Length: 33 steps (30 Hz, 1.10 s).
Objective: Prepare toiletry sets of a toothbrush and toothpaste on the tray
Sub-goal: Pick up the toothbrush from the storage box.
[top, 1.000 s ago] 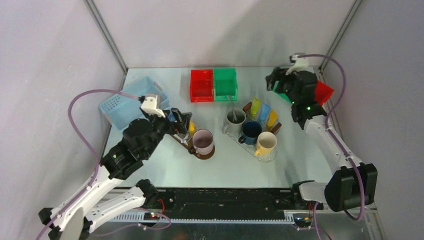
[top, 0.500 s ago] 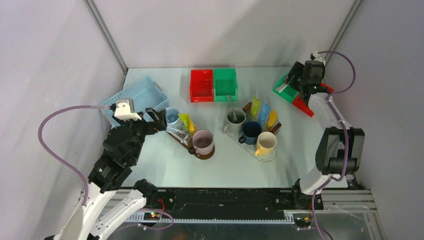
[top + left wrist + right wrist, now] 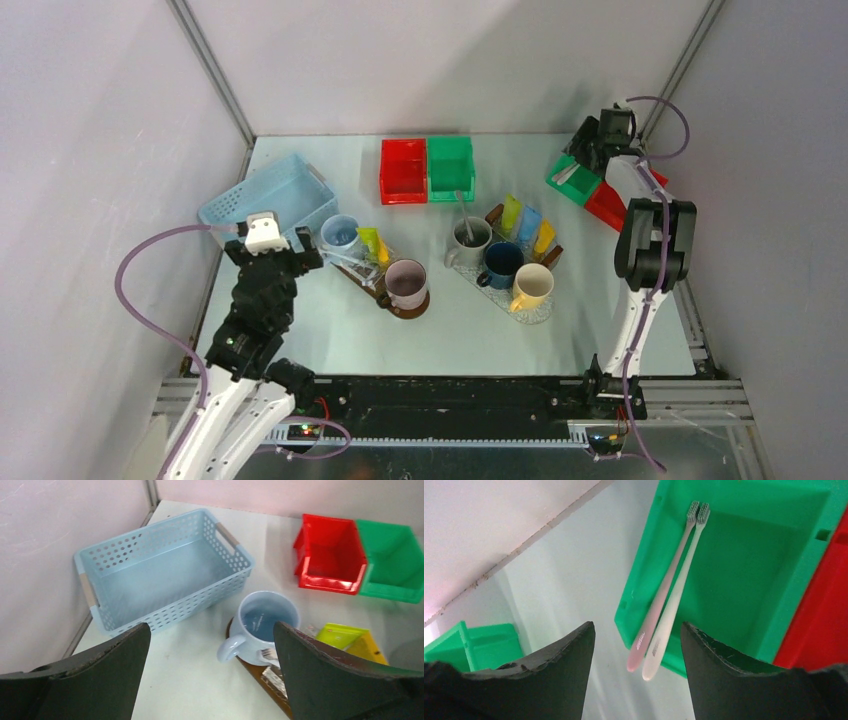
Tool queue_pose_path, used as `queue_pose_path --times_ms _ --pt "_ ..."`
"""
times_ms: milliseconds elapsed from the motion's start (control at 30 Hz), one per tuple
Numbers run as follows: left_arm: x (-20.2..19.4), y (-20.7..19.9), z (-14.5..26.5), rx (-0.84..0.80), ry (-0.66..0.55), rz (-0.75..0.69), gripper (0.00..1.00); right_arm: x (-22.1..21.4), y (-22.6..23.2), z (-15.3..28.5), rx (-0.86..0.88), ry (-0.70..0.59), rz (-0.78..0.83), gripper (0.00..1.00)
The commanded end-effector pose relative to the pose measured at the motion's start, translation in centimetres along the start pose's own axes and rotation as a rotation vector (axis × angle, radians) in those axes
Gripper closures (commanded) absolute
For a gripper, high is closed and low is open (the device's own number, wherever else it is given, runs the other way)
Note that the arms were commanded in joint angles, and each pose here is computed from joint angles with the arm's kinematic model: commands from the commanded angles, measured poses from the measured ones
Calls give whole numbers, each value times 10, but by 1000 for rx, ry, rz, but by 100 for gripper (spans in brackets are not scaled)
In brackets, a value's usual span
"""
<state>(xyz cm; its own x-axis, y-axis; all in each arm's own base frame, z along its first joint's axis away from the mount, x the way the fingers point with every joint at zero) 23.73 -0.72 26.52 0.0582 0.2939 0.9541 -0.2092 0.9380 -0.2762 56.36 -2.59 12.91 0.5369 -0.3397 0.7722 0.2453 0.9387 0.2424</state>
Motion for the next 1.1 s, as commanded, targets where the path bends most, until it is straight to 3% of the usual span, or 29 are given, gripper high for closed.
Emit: queue_pose_path --times_ms 0,133,300,433,667,1067 --pt "9 15 -10 75 -97 -38 0 13 2 -15 3 -10 -63 36" --pt "1 21 -15 92 -96 -42 0 1 -4 -27 -26 17 -101 45" --pt "-4 22 -18 92 -94 -29 0 -13 -16 -34 -82 45 -120 63" --pt "-4 23 -19 92 -98 -22 0 -22 -24 -38 -118 65 -141 70" --pt "-4 24 -18 91 -105 -13 0 -27 -31 -39 -158 86 -177 74" --pt "-5 25 -17 89 -107 -9 1 -40 -28 -56 -119 157 -245 73"
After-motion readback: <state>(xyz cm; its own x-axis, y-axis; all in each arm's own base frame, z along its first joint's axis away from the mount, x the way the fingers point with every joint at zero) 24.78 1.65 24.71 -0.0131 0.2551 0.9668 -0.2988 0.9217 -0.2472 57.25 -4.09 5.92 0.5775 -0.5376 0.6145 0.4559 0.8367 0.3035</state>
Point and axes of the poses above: each gripper's point midway between its finger pads, its own z axis back along the fingers, its own y axis along the line the jaws close on, x = y × z, the point moved 1 cm from there along z, back along the fingers, and after that the axes turned 14 degrees about z, right-handed, at the moved point
